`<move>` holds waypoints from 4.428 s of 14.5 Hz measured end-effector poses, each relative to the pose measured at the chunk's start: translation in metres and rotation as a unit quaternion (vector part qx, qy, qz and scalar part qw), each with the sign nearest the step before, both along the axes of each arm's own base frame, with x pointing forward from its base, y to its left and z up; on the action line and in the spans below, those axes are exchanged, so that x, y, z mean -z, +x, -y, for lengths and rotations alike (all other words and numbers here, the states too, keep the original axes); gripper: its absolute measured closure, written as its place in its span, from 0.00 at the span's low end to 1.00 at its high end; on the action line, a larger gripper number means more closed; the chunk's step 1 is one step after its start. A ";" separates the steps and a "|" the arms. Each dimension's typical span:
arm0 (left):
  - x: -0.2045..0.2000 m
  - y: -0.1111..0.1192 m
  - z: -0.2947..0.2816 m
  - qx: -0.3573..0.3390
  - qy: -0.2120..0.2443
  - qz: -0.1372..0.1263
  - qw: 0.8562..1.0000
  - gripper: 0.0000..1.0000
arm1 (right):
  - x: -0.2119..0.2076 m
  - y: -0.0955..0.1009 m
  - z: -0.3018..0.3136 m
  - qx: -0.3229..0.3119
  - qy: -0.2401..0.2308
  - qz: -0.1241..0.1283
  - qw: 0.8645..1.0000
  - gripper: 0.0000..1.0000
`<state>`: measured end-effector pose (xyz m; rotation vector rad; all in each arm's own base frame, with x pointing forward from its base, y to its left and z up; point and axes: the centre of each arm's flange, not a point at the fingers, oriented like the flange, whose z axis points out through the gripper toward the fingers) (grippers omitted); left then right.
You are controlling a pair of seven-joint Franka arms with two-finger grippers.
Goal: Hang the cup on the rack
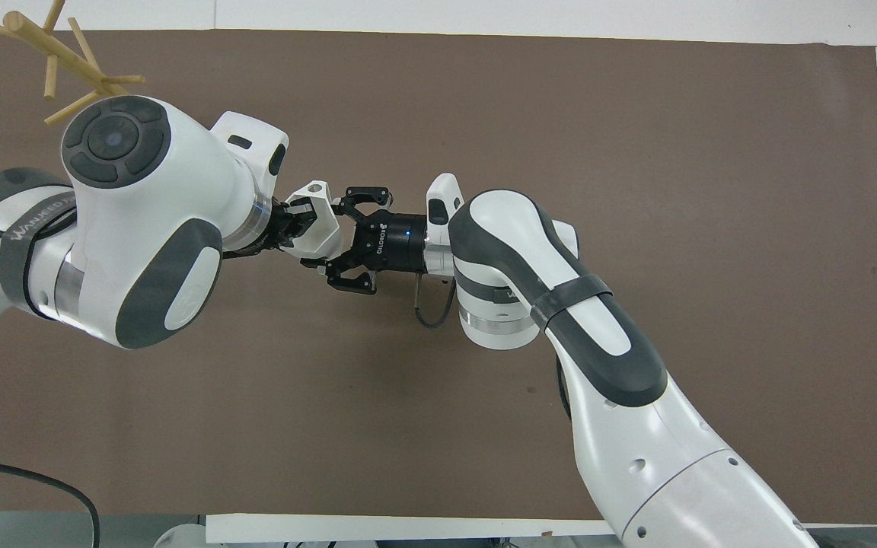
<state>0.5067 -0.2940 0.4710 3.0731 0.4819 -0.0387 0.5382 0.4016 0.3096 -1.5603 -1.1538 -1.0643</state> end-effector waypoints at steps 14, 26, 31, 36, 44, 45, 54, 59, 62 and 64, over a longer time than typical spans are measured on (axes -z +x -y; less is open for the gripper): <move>0.041 0.069 -0.169 -0.185 -0.109 0.270 0.939 0.96 | -0.015 0.095 0.264 -0.084 -0.018 0.008 0.996 0.00; 0.048 0.076 -0.197 -0.262 -0.141 0.256 0.920 0.96 | -0.223 0.018 0.552 0.048 -0.478 -0.240 0.844 0.00; 0.055 0.079 -0.210 -0.274 -0.136 0.253 0.918 0.96 | -0.270 -0.002 0.549 0.187 -0.539 -0.339 0.748 0.00; 0.061 0.081 -0.216 -0.292 -0.142 0.245 0.914 0.96 | -0.313 -0.018 0.477 0.323 -0.546 -0.416 0.652 0.00; 0.077 0.078 -0.234 -0.309 -0.127 0.192 0.923 0.40 | -0.304 -0.008 0.428 0.391 -0.556 -0.448 0.581 0.00; 0.077 0.076 -0.235 -0.309 -0.123 0.174 0.927 0.26 | -0.304 -0.008 0.436 0.394 -0.550 -0.454 0.579 0.00; -0.054 0.052 -0.272 -0.205 -0.036 0.036 0.977 0.00 | -0.308 -0.016 0.448 0.397 -0.541 -0.466 0.576 0.00; -0.123 0.035 -0.277 -0.025 0.005 -0.018 1.000 0.00 | -0.307 -0.016 0.452 0.412 -0.533 -0.474 0.566 0.00; -0.140 0.027 -0.281 0.117 -0.001 -0.033 0.993 0.00 | -0.301 -0.017 0.462 0.411 -0.532 -0.483 0.561 0.00; -0.146 0.026 -0.285 0.160 -0.004 -0.033 0.987 0.00 | -0.296 -0.017 0.463 0.409 -0.533 -0.481 0.563 0.00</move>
